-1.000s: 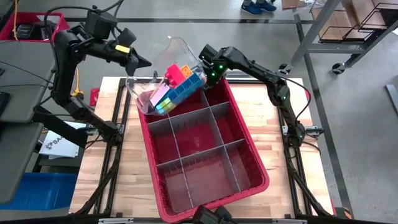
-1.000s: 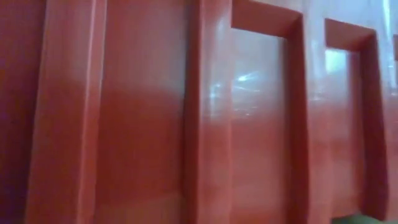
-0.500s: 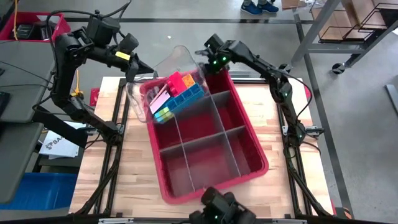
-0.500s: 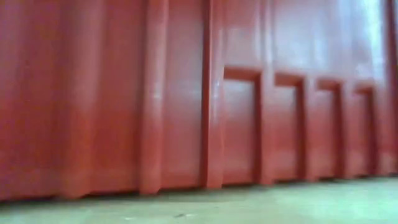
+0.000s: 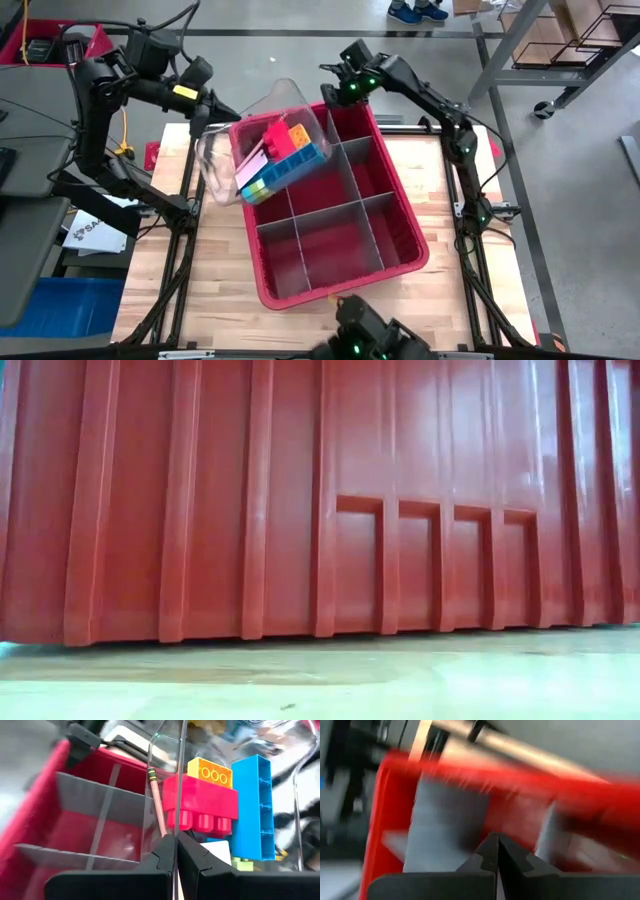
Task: Sort blocks
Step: Move the transparent bin from the top left to the bottom left
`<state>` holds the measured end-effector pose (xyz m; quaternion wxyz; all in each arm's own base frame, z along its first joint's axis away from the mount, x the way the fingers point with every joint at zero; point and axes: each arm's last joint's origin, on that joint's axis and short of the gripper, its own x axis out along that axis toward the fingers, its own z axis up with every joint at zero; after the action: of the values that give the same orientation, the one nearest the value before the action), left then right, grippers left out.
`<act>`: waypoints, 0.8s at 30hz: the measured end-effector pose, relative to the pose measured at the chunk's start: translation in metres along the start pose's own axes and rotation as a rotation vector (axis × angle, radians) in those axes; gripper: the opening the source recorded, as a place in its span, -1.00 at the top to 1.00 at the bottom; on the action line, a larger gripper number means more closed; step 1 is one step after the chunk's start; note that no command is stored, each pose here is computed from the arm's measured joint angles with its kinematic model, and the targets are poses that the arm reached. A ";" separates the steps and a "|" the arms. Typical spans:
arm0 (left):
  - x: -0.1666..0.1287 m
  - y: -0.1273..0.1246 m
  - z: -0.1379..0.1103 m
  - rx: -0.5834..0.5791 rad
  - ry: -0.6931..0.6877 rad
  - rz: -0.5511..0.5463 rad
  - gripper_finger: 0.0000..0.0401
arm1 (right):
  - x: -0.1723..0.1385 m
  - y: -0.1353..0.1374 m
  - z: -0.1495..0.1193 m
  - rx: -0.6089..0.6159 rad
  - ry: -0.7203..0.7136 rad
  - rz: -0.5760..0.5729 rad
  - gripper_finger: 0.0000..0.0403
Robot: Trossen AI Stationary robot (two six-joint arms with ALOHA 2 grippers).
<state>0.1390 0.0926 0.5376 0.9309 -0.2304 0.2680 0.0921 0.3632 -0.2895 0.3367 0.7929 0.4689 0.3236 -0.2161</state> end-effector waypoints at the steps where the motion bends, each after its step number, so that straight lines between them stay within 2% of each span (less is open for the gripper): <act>1: 0.000 -0.002 -0.001 0.005 0.003 -0.031 1.00 | -0.006 0.005 -0.006 -0.033 0.032 0.004 1.00; 7: 0.002 -0.021 -0.005 0.041 0.051 -0.231 1.00 | -0.049 0.030 -0.046 -0.181 0.183 -0.068 1.00; 15: 0.019 -0.069 -0.020 0.159 0.219 -0.491 1.00 | -0.111 0.071 -0.092 -0.288 0.157 -0.089 1.00; 18: 0.029 -0.090 -0.034 0.173 0.313 -0.482 1.00 | -0.130 0.085 -0.108 -0.330 0.141 -0.075 1.00; 24: 0.067 -0.121 -0.072 0.146 0.527 -0.305 1.00 | -0.154 0.105 -0.140 -0.411 0.153 -0.044 1.00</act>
<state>0.1982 -0.0447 0.4926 0.8466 -0.2165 0.4682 -0.1309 0.2809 -0.1109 0.4613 0.8401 0.3053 0.4301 -0.1269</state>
